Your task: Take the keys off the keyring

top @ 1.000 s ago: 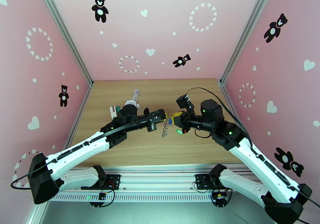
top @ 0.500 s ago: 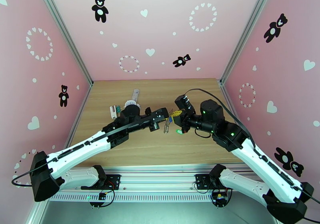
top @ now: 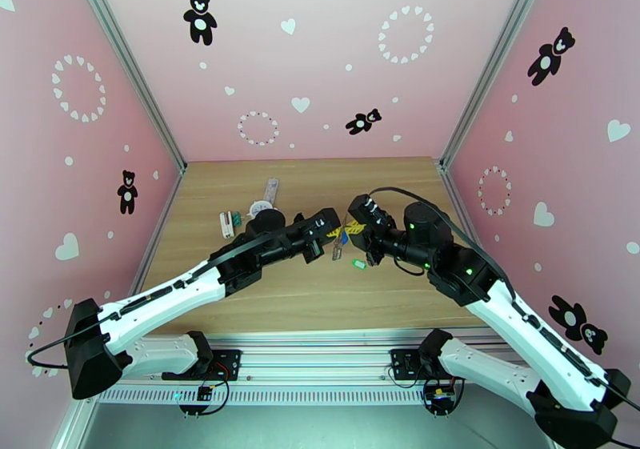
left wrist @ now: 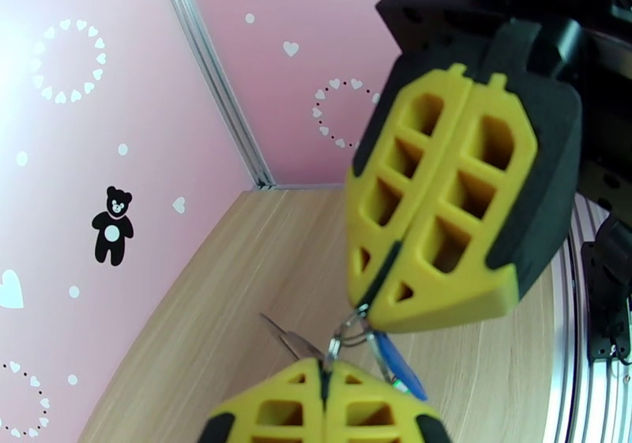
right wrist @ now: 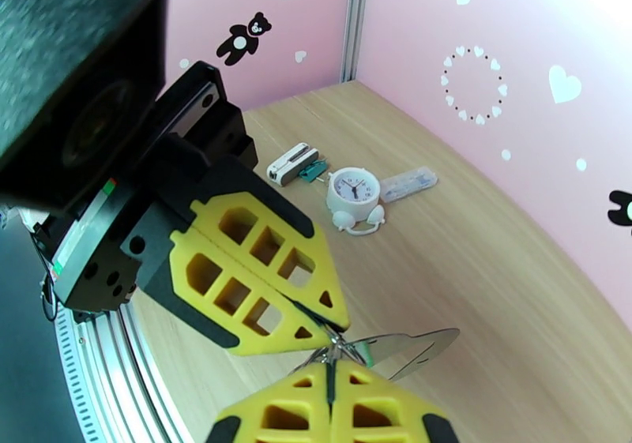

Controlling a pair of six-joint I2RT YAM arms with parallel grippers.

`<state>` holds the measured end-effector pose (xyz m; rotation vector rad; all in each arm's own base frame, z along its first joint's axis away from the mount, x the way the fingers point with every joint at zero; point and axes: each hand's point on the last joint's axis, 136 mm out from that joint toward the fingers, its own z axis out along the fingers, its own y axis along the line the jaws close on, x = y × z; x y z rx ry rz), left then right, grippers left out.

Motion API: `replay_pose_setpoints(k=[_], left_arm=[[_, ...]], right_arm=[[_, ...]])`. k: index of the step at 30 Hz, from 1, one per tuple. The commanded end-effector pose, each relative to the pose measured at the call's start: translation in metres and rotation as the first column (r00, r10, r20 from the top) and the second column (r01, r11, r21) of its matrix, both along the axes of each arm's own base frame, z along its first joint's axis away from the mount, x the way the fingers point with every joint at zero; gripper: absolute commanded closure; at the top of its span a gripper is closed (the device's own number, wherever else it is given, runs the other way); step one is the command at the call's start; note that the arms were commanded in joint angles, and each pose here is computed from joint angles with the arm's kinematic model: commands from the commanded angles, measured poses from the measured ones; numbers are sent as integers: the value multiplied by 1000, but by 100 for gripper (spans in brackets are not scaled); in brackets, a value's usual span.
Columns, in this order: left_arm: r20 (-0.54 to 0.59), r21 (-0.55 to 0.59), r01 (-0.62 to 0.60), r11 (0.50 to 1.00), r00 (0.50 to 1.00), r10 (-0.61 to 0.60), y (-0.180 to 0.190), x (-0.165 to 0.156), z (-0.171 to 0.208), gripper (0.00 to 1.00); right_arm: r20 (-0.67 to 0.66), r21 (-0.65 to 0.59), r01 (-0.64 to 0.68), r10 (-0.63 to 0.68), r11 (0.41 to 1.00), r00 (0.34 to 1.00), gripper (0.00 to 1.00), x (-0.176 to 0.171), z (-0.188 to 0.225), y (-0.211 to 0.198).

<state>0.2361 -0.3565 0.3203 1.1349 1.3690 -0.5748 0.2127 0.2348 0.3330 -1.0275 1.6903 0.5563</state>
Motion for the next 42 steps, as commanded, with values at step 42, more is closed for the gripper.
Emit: replay_pose_setpoints(k=[42], left_arm=[[-99,-33,-102,994,990,98,-4,7,43,97]], right_arm=[[-9,38,-87,87,995,996,100,15,8,20]])
